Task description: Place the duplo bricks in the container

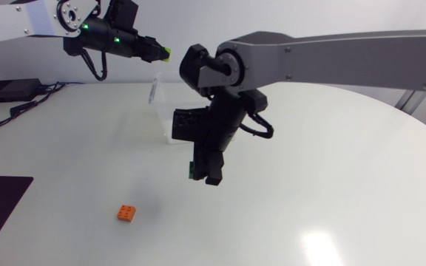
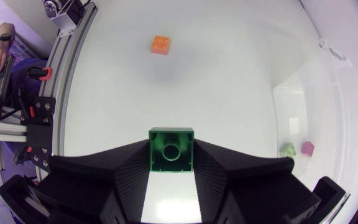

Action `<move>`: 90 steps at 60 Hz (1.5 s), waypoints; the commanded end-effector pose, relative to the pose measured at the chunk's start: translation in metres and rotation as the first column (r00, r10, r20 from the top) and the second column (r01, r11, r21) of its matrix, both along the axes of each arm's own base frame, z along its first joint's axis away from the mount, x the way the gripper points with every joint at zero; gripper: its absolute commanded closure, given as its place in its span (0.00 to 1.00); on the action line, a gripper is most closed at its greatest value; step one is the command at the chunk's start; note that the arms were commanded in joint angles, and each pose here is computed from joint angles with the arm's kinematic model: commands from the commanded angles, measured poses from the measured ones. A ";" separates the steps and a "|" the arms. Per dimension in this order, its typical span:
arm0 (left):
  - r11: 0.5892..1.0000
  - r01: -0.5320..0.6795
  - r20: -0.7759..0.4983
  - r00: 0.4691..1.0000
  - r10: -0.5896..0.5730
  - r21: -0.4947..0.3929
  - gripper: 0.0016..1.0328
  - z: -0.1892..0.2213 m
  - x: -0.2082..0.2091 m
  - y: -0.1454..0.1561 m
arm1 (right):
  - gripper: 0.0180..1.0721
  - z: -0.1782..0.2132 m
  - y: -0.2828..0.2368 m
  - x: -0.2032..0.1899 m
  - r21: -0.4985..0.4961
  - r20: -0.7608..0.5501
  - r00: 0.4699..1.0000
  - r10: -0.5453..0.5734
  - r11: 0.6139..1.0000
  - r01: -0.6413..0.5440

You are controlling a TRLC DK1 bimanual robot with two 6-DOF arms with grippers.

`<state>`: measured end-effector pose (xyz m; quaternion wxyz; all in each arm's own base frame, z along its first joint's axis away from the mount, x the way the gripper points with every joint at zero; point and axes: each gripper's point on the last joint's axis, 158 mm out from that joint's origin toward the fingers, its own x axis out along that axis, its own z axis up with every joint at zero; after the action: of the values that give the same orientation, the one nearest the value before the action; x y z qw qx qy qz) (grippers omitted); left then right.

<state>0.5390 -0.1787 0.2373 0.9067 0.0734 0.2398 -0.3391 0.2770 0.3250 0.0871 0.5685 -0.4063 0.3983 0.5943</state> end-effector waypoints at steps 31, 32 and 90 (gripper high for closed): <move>0.950 -0.151 -0.232 0.948 0.217 0.272 0.04 -0.054 -0.034 0.050 | 0.75 0.108 -0.025 0.060 0.206 0.138 0.967 -0.215 0.961 0.184; 0.948 -0.151 -0.238 0.946 0.221 0.280 0.04 -0.054 -0.038 0.053 | 0.75 0.111 -0.024 0.062 0.213 0.142 0.965 -0.221 0.959 0.188; 0.826 0.097 -0.632 0.695 0.343 0.556 0.06 -0.194 -0.260 0.128 | 0.75 0.181 -0.024 0.221 0.618 0.122 0.760 -0.639 0.648 0.445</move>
<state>0.2923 -0.0519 0.0494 0.7190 0.1731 0.6459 -0.1895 0.4827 0.3003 0.2769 0.8647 -0.1952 0.2054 0.4147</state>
